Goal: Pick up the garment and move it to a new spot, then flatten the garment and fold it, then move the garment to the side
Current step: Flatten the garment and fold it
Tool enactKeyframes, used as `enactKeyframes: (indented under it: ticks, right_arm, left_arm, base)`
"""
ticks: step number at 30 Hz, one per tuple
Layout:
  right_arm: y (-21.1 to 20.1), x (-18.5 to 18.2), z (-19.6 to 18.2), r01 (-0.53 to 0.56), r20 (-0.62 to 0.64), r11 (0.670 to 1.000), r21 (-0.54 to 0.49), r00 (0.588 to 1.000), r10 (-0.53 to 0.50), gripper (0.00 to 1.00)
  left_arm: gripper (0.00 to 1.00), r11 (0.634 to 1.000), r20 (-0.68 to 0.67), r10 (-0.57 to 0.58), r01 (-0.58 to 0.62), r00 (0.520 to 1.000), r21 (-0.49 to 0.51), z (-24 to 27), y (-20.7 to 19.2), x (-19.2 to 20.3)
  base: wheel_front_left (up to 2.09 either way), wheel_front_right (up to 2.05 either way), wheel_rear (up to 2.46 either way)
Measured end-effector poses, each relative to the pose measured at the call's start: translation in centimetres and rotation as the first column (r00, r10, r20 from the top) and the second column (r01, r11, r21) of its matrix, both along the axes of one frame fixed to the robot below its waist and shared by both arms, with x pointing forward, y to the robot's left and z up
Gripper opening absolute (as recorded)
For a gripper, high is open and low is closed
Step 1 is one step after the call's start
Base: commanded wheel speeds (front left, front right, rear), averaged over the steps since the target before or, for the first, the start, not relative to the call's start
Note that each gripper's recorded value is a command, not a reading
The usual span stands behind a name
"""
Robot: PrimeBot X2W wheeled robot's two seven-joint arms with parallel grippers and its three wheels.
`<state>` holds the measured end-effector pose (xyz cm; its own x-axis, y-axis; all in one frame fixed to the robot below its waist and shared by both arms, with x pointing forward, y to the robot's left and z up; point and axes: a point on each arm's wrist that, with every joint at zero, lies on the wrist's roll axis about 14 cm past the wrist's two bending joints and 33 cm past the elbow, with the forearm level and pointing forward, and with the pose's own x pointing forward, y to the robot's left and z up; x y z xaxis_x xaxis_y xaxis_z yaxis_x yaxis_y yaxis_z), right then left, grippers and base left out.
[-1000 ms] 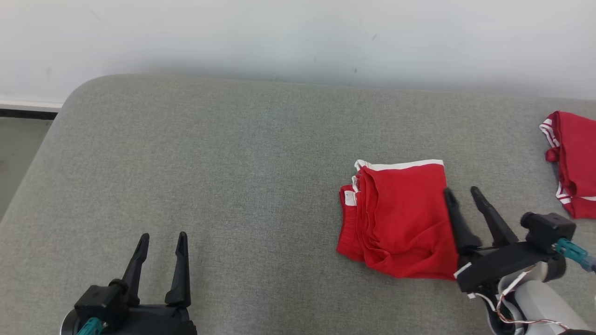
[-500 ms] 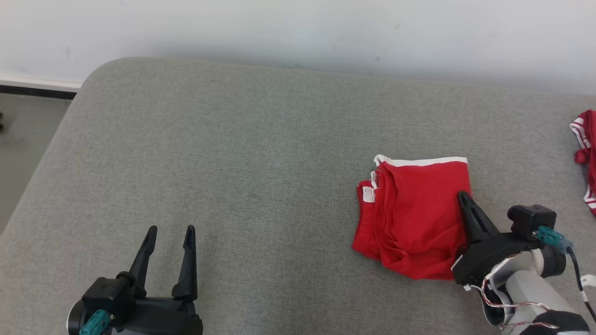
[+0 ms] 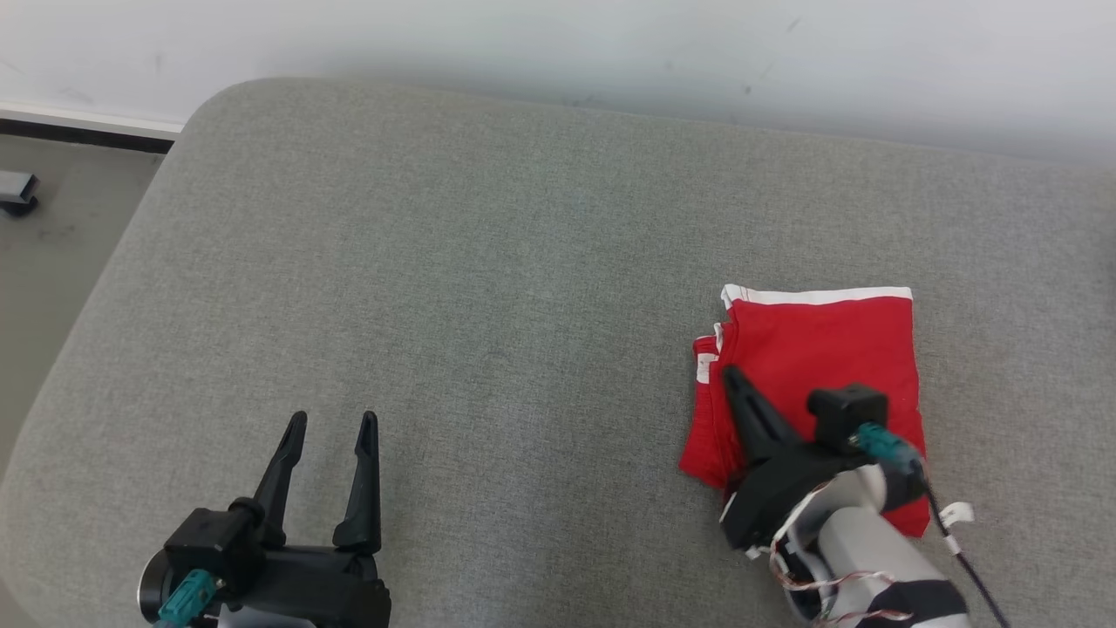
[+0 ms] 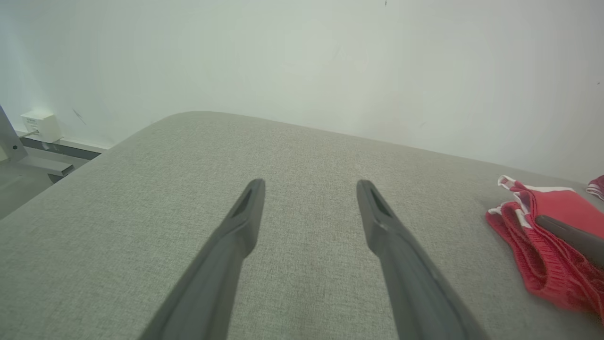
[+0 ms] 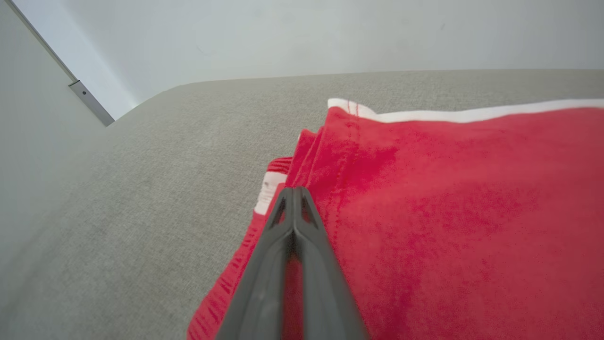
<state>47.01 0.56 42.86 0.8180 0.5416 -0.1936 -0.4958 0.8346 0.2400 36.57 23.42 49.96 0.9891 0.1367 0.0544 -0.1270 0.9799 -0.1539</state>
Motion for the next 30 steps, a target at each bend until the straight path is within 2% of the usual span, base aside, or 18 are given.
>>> enactKeyframes:
  ticks: [7, 15, 24, 30]
  right_arm:
    - [2.7, -2.3, 0.7, -0.065, 0.018, 0.997, 0.038, 0.998, 0.065, 0.00]
    - [1.2, -1.7, 4.5, -0.011, 0.121, 0.994, 0.107, 0.993, -0.002, 0.00]
    - [-7.1, -2.3, 7.1, 0.155, 0.232, 0.985, 0.076, 0.958, -0.168, 0.00]
    - [-13.7, -4.8, 7.6, 0.299, 0.270, 0.953, 0.048, 0.915, -0.301, 0.00]
  left_arm:
    - [1.00, 1.000, 0.003, -0.013, 0.013, 1.000, -0.007, 0.0, -0.5, 0.3]
    - [1.00, 1.000, 0.013, -0.028, 0.028, 1.000, -0.004, 0.3, -1.0, 0.6]
    - [1.00, 0.998, 0.018, -0.057, 0.057, 0.998, 0.007, 0.4, -1.8, 0.6]
    - [1.00, 0.995, 0.028, -0.096, 0.096, 0.995, 0.025, 0.7, -3.0, 0.5]
  base:
    - [0.00, 0.00, 0.00]
    - [0.00, 0.00, 0.00]
    - [0.00, 0.00, 0.00]
    - [0.00, 0.00, 0.00]
